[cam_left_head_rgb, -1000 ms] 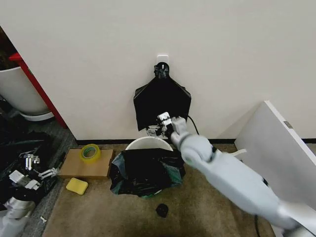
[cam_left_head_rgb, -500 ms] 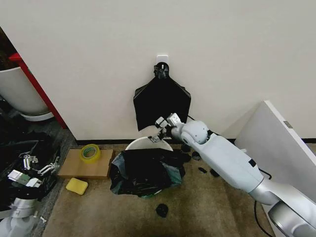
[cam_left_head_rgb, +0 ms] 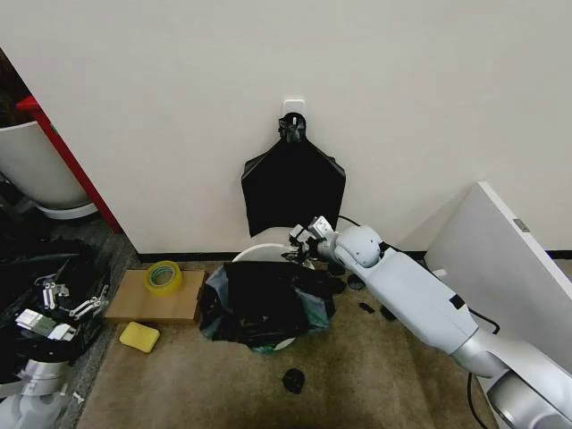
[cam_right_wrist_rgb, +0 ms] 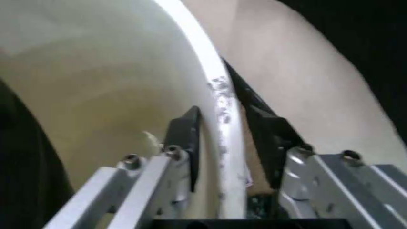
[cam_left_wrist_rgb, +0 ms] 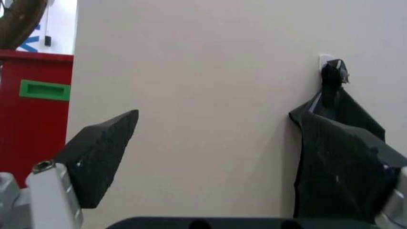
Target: Place the garbage bag over the trash bin.
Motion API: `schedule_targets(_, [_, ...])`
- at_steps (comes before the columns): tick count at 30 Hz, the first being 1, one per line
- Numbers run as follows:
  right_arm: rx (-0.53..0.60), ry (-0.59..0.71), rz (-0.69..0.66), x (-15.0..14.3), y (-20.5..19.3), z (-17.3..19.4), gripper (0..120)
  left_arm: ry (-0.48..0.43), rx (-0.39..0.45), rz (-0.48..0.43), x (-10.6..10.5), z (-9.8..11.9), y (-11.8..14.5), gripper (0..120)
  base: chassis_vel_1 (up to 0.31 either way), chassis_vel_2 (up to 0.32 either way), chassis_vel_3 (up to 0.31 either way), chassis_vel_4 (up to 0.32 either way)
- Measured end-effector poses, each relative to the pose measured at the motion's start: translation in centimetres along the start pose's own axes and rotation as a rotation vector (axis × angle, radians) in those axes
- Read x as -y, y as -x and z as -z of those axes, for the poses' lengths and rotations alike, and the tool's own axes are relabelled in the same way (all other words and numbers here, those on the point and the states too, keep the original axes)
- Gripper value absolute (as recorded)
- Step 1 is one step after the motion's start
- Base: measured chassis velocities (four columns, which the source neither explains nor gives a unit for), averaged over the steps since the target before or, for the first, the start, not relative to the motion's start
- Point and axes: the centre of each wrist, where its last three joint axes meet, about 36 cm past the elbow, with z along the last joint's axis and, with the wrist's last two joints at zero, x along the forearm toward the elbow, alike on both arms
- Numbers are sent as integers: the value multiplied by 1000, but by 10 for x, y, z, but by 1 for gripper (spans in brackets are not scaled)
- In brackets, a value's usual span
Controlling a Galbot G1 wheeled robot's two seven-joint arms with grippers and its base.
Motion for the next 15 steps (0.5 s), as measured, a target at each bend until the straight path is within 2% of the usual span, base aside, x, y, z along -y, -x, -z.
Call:
schedule_targets(1, [0,0,0,0,0,0,22,0,0,0,0,0,0,100,0,0,0,0])
schedule_targets(6, [24,54,5,-21,-8,-12,5,4,-1,5,0,1,2,100,0,0,0,0])
schedule_targets(9, [37,99,-17,-30,-14,-19,3,6,-1,7,0,1,2,100,0,0,0,0])
schedule_targets(13, [42,274,-161,-60,-28,-30,3,13,-6,24,3,-1,4,100,0,0,0,0])
schedule_targets(15, [36,433,-252,-81,-44,-32,3,16,-13,52,11,-4,6,100,0,0,0,0])
